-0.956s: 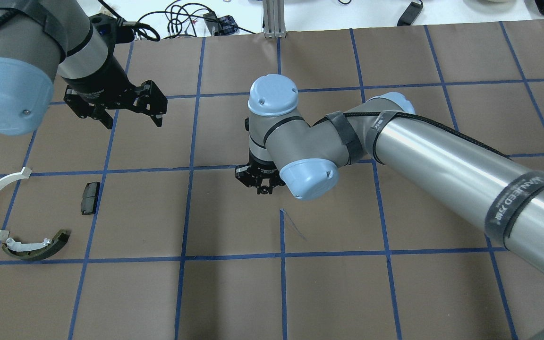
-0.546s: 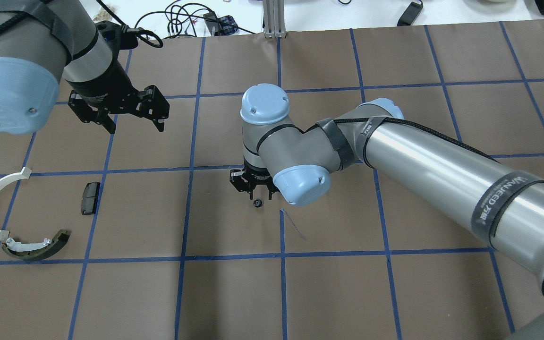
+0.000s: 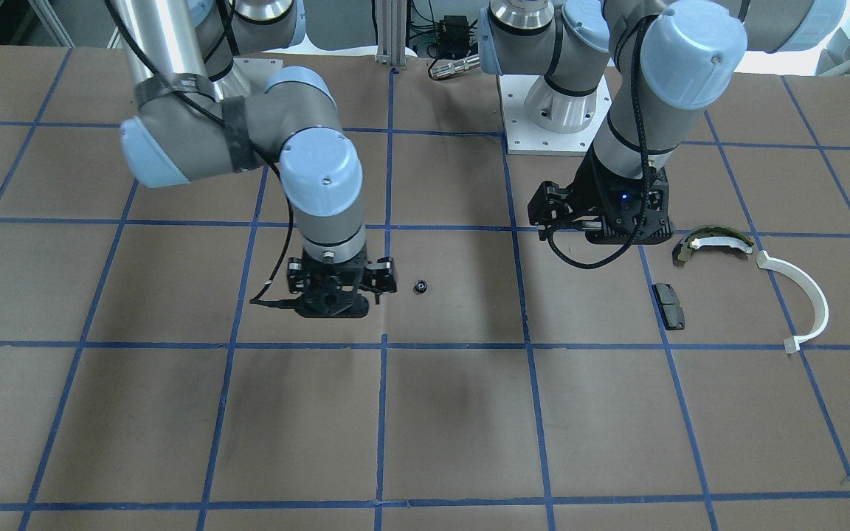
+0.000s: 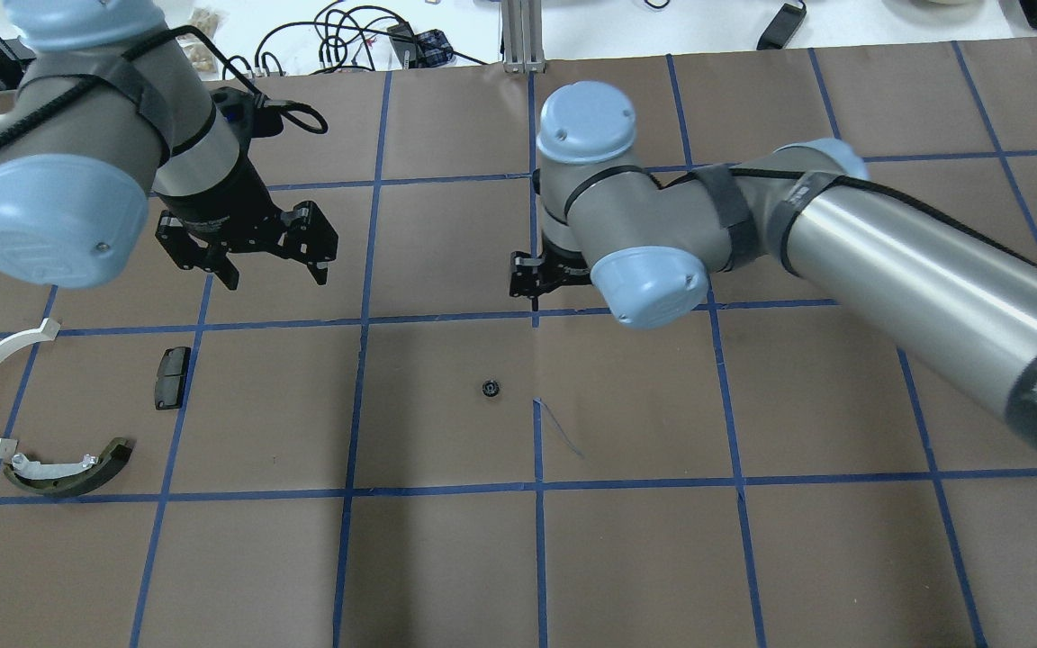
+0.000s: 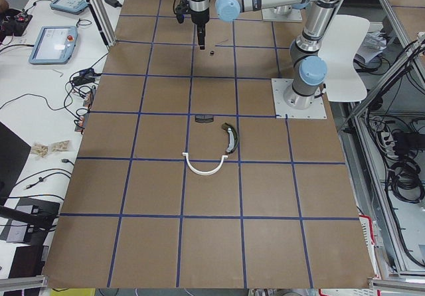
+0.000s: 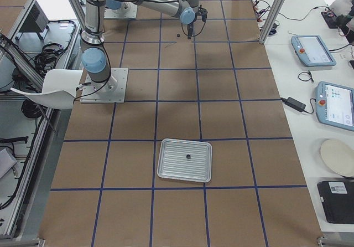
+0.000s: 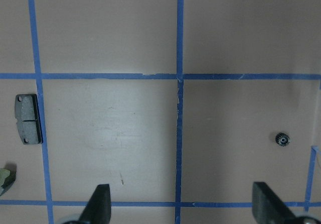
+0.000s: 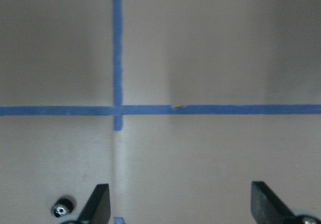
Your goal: Place bearing gear from tray to pile
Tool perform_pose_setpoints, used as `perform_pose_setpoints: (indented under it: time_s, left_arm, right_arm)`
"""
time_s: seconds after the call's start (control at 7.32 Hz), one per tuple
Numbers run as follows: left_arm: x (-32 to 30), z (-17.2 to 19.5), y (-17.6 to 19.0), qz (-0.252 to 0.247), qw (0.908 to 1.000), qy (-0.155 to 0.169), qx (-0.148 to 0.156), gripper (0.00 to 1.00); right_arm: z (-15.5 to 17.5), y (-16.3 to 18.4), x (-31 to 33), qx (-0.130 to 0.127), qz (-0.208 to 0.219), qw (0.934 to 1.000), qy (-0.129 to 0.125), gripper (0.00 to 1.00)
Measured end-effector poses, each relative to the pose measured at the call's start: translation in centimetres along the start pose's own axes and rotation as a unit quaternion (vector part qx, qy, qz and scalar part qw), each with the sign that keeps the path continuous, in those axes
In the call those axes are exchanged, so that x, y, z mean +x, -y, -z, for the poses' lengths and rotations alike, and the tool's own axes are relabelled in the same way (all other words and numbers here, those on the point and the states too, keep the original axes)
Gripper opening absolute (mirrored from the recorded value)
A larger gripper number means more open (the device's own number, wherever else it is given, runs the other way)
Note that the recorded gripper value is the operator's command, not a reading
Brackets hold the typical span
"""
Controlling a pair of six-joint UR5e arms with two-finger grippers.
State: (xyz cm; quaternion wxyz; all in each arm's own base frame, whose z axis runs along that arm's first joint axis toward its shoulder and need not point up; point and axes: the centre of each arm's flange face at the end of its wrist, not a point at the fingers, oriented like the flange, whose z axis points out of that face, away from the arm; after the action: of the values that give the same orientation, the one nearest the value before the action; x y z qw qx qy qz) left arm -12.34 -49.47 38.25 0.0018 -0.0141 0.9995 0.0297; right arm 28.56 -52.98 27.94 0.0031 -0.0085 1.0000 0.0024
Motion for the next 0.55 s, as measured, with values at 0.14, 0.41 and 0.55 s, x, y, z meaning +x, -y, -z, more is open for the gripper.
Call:
perform_pose_setpoints:
  time_s: [0.14, 0.41, 0.55]
  left_arm:
    - [0.8, -2.3, -0.4, 0.008, 1.0, 0.0, 0.001, 1.0]
    - [5.1, -5.8, -1.9, -0.012, 0.9999, 0.002, 0.005, 1.0]
    - [7.5, -7.2, -2.4, -0.028, 0.9996, 0.003, 0.004, 1.0]
  right_arm:
    - [2.3, 1.3, 5.1, 0.004, 0.009, 0.9999, -0.004, 1.0]
    - [5.1, 3.6, 18.2, 0.005, -0.027, 0.9996, -0.009, 1.0]
    - [5.5, 4.0, 25.5, -0.002, -0.051, 0.9986, -0.009, 1.0]
